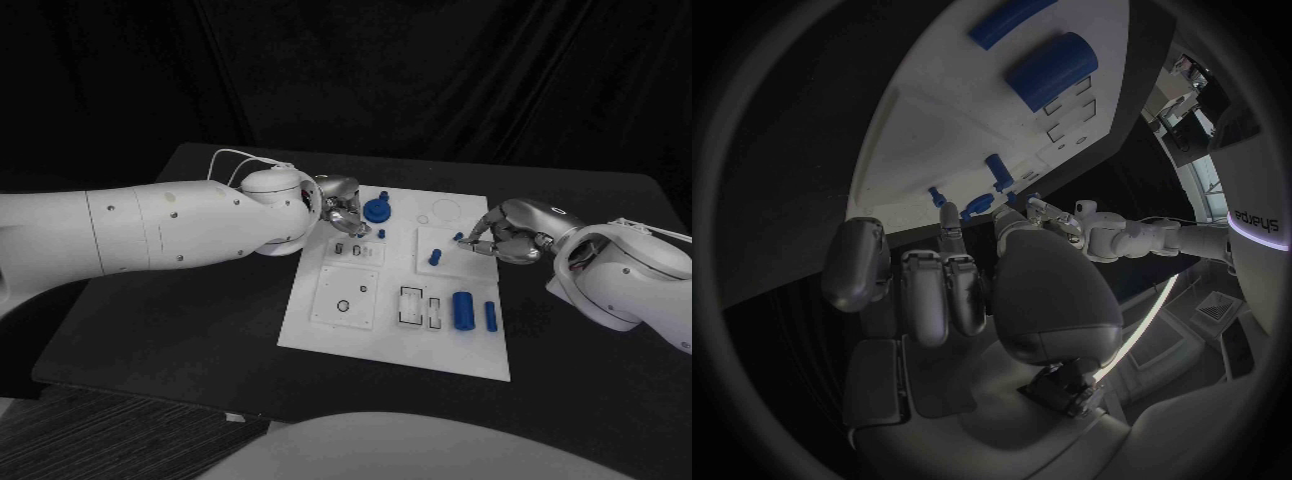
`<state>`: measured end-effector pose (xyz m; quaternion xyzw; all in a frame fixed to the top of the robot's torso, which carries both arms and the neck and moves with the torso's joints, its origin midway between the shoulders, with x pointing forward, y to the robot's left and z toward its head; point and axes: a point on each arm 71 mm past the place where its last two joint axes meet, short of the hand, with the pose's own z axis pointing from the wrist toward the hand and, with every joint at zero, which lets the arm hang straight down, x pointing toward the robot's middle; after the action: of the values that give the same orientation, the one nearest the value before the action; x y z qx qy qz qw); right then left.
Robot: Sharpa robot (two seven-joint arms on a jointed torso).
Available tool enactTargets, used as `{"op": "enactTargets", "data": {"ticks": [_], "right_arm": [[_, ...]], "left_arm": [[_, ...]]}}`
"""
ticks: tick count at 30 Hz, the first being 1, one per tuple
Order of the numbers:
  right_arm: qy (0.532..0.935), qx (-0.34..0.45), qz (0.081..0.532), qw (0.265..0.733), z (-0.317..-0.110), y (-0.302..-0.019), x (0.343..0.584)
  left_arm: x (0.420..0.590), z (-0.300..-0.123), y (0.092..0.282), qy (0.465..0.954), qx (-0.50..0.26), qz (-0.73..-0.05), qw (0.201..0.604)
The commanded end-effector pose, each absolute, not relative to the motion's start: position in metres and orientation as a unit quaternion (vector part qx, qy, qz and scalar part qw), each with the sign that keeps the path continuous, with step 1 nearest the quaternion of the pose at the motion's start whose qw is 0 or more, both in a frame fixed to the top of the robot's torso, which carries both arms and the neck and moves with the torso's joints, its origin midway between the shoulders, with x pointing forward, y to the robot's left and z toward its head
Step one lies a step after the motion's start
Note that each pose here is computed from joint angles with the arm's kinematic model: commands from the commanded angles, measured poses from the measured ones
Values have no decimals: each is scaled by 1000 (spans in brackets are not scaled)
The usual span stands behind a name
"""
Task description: Assemble the parts on the task board
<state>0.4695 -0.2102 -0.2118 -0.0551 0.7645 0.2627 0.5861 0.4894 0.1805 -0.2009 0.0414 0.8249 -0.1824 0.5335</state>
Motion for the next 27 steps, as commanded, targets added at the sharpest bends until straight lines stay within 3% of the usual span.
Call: {"op": "enactTargets", "data": {"ticks": [1, 9, 27], "right_arm": [[761, -47, 260, 593, -211, -211, 469], [750, -45, 267, 603, -209, -212, 467], [741, -43, 275, 611, -207, -212, 465]], "left_arm": [[486, -201, 178, 789, 63, -192, 581], [478, -223, 180, 791, 58, -178, 583], [474, -235, 182, 803, 51, -159, 573]]}}
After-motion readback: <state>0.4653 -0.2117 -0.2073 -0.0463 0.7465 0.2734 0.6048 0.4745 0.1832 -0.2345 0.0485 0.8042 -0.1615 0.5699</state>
